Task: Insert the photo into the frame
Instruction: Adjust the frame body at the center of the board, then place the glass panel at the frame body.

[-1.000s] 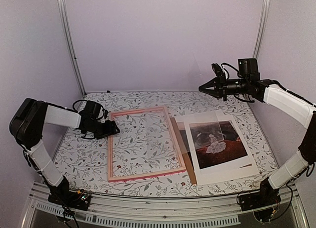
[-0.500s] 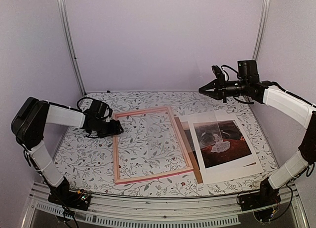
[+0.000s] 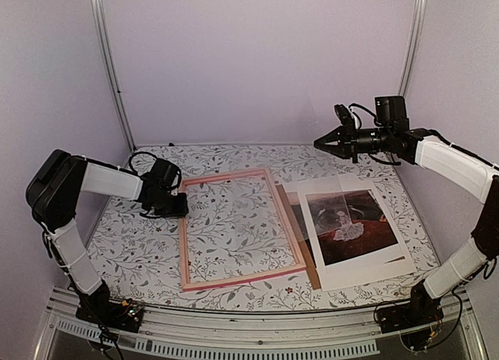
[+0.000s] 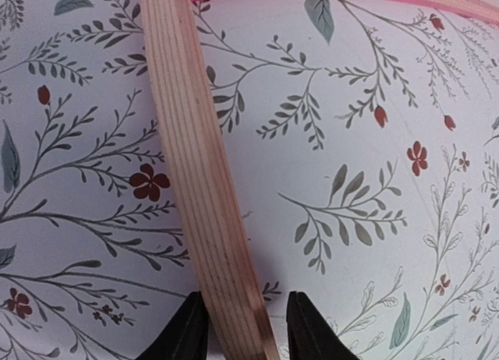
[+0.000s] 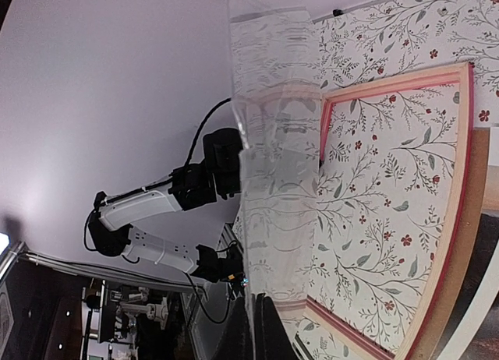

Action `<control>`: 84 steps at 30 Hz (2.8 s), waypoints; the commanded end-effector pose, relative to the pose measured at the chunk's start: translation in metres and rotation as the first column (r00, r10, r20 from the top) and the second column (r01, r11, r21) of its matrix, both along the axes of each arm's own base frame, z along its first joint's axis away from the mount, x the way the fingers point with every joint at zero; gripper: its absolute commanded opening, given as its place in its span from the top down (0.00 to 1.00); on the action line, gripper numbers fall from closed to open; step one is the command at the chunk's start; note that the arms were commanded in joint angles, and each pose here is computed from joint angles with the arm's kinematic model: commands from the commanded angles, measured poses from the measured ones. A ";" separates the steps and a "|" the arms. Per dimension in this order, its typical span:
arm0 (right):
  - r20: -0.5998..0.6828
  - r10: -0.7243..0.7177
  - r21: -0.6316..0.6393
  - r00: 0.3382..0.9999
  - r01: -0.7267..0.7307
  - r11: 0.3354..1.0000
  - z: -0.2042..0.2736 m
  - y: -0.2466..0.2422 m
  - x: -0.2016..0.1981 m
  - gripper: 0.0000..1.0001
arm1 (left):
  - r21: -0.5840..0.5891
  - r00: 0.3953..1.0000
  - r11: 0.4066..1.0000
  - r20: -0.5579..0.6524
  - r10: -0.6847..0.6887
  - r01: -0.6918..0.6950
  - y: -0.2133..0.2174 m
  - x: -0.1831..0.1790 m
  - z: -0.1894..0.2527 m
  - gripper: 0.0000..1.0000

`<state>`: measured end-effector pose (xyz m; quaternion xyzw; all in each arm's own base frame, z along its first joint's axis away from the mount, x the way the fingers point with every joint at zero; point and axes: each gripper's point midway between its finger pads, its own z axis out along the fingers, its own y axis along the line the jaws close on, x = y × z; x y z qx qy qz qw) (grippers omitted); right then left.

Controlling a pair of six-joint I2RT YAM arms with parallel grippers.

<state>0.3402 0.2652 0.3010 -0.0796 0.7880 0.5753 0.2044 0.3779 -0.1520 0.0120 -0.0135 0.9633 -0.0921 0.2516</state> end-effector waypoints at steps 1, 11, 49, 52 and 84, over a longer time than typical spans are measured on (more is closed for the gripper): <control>0.051 -0.008 0.013 0.999 0.007 1.000 0.010 -0.004 0.003 1.00 | 0.090 0.998 0.995 -0.054 -0.043 0.048 -0.002 -0.017 -0.013 0.67; 0.050 -0.030 0.005 0.998 0.030 1.000 0.004 -0.014 0.006 1.00 | 0.152 0.988 0.977 -0.050 -0.145 0.151 -0.011 -0.020 -0.013 0.78; -0.040 0.040 0.114 0.998 -0.036 0.993 -0.006 0.107 -0.015 1.00 | -0.010 0.916 0.967 0.316 0.246 -0.256 0.105 0.008 0.146 0.13; -0.065 0.077 0.138 0.995 -0.067 0.988 -0.010 0.133 -0.020 1.00 | -0.020 0.906 0.961 0.326 0.268 -0.277 0.115 0.007 0.153 0.09; -0.273 -0.218 -0.263 0.937 0.146 0.954 -0.215 0.099 -0.006 1.00 | -0.154 0.932 0.973 0.295 0.210 -0.171 0.088 -0.012 0.142 0.00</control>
